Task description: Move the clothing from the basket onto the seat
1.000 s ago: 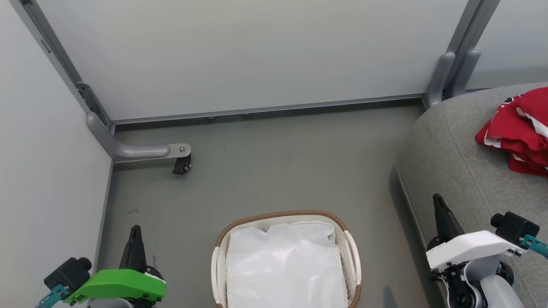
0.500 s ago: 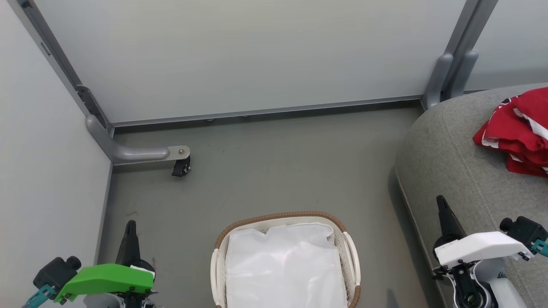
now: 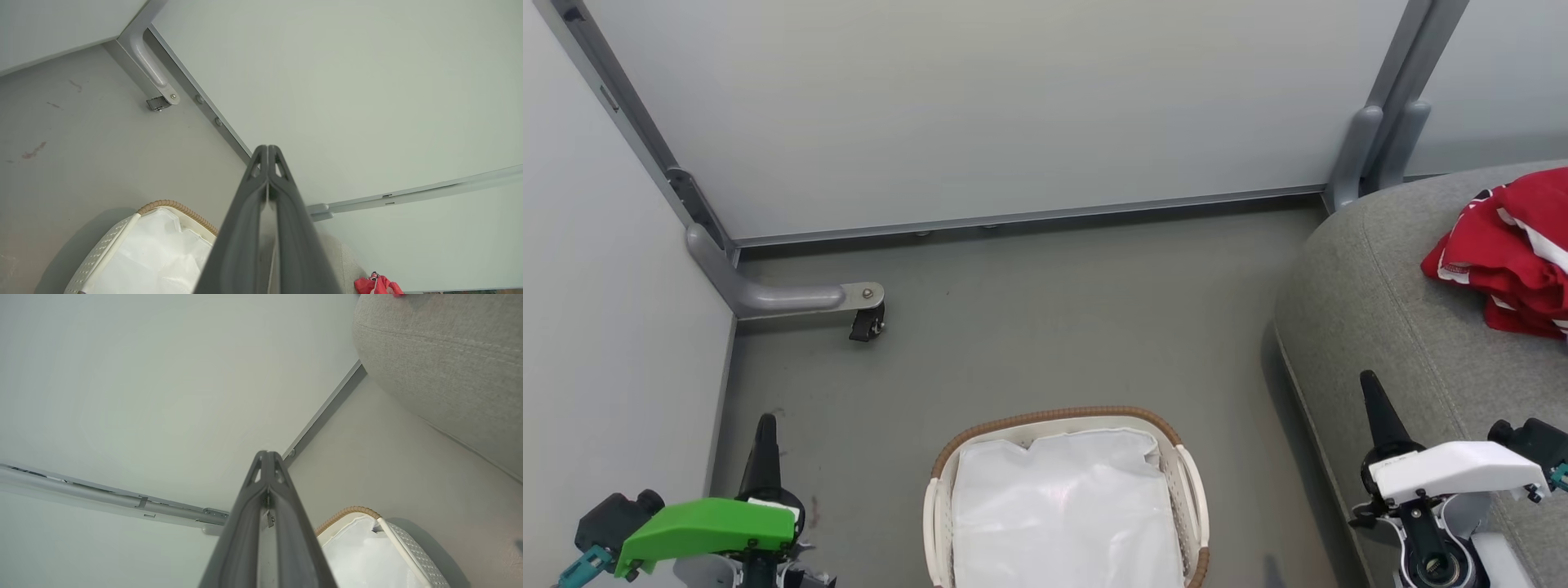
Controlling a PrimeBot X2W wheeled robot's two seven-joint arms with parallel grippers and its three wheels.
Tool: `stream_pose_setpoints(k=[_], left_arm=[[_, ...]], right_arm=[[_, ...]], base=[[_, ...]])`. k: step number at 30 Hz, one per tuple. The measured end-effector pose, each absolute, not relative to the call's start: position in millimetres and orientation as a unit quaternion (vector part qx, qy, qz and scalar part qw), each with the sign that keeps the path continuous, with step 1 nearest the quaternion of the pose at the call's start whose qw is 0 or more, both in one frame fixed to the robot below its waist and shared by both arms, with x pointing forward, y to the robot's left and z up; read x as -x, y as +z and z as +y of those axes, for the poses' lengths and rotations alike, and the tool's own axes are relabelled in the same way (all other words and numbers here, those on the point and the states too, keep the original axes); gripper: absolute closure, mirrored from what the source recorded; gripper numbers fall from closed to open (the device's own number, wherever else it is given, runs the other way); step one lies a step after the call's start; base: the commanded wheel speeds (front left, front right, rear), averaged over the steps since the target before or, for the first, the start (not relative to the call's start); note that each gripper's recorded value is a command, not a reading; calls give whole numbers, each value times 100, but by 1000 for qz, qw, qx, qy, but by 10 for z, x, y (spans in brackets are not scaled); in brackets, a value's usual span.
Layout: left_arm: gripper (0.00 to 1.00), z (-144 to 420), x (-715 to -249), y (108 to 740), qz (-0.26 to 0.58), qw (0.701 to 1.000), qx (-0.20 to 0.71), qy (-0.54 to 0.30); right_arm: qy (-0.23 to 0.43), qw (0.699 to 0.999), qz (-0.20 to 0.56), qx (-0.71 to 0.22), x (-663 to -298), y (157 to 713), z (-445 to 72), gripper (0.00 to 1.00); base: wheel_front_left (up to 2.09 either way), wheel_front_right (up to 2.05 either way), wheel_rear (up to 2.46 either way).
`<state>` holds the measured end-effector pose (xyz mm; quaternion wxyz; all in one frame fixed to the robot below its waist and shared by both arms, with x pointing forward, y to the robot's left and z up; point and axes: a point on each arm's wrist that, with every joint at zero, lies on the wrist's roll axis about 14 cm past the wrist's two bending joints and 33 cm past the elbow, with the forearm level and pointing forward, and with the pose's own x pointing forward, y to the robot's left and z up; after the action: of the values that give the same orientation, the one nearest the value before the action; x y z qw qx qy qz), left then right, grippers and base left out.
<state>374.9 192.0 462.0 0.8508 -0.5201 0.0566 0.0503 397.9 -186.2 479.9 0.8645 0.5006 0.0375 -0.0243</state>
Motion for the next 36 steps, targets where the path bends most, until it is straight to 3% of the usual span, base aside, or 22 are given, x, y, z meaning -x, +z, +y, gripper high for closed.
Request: stream_pose_setpoints(k=[36], left_arm=[[100,1974,-3821,4841,27,764,644,31]], right_arm=[[-15,771,18,-637,-3937,4952,-1938,100]], base=[[0,0,0]])
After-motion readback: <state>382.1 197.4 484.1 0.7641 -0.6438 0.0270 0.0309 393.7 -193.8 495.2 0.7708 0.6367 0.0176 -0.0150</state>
